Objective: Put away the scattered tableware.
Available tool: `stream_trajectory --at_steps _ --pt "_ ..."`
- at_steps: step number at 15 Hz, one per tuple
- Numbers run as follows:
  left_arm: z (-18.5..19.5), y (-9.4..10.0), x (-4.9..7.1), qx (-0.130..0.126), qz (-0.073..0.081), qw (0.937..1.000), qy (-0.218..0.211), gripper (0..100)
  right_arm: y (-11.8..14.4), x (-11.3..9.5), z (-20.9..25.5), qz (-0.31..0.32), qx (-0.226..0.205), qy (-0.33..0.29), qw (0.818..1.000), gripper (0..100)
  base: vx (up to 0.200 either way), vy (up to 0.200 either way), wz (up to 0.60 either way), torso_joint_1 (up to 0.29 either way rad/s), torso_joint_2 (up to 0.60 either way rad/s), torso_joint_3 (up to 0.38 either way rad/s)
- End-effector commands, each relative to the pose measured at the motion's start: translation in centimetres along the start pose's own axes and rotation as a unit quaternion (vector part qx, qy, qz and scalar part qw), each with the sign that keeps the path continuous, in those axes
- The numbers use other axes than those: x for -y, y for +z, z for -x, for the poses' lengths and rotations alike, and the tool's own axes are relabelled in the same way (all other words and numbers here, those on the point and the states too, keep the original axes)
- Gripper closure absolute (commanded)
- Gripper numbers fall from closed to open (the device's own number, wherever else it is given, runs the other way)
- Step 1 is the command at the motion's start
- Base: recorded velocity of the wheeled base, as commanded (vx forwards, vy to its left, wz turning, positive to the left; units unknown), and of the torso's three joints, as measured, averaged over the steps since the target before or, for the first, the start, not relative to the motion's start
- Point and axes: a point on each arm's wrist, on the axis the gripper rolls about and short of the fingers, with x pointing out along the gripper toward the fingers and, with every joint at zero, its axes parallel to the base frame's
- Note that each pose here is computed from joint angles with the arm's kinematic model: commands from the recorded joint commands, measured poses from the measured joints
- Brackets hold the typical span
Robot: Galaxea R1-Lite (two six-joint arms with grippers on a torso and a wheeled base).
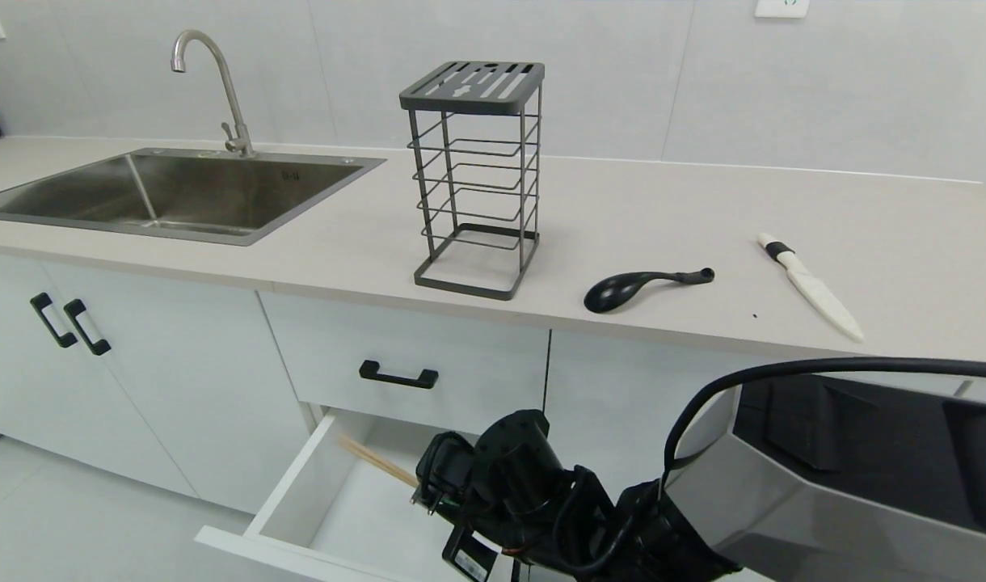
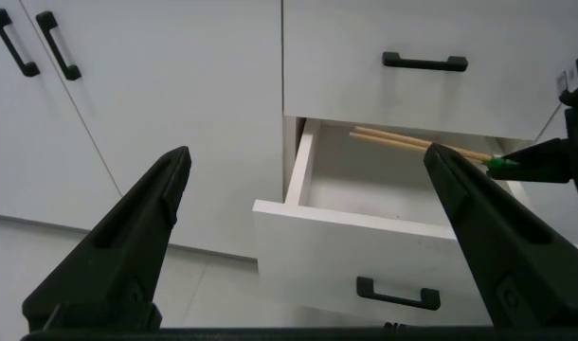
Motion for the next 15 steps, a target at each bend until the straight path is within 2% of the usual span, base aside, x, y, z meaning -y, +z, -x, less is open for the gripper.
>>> stream_trajectory --at_steps 1,5,12,13,15 --pt "0.0 0.0 0.0 -0.001 0.000 1.0000 0.000 0 0.0 0.5 -0.9 -0.003 0.001 -0.006 1.000 100 0.000 0.000 0.00 0.000 0.00 0.000" --pt "0.0 0.0 0.0 -0.001 0.000 1.0000 0.000 0 -0.7 0.8 -3.1 -0.005 0.000 -0.010 1.000 100 0.000 0.000 0.00 0.000 0.00 0.000" --pt "0.0 0.0 0.0 -0.001 0.000 1.0000 0.000 0 0.0 2.1 -4.8 -0.014 0.021 -0.008 1.000 100 0.000 0.000 0.00 0.000 0.00 0.000" --pt "0.0 0.0 0.0 -0.001 0.000 1.0000 0.000 0 -1.0 2.2 -5.2 -0.016 0.010 -0.009 1.000 100 0.000 0.000 0.00 0.000 0.00 0.000" --pt "0.0 0.0 0.0 -0.001 0.000 1.0000 0.000 0 -1.8 2.4 -6.2 -0.017 0.014 -0.002 1.000 100 0.000 0.000 0.00 0.000 0.00 0.000"
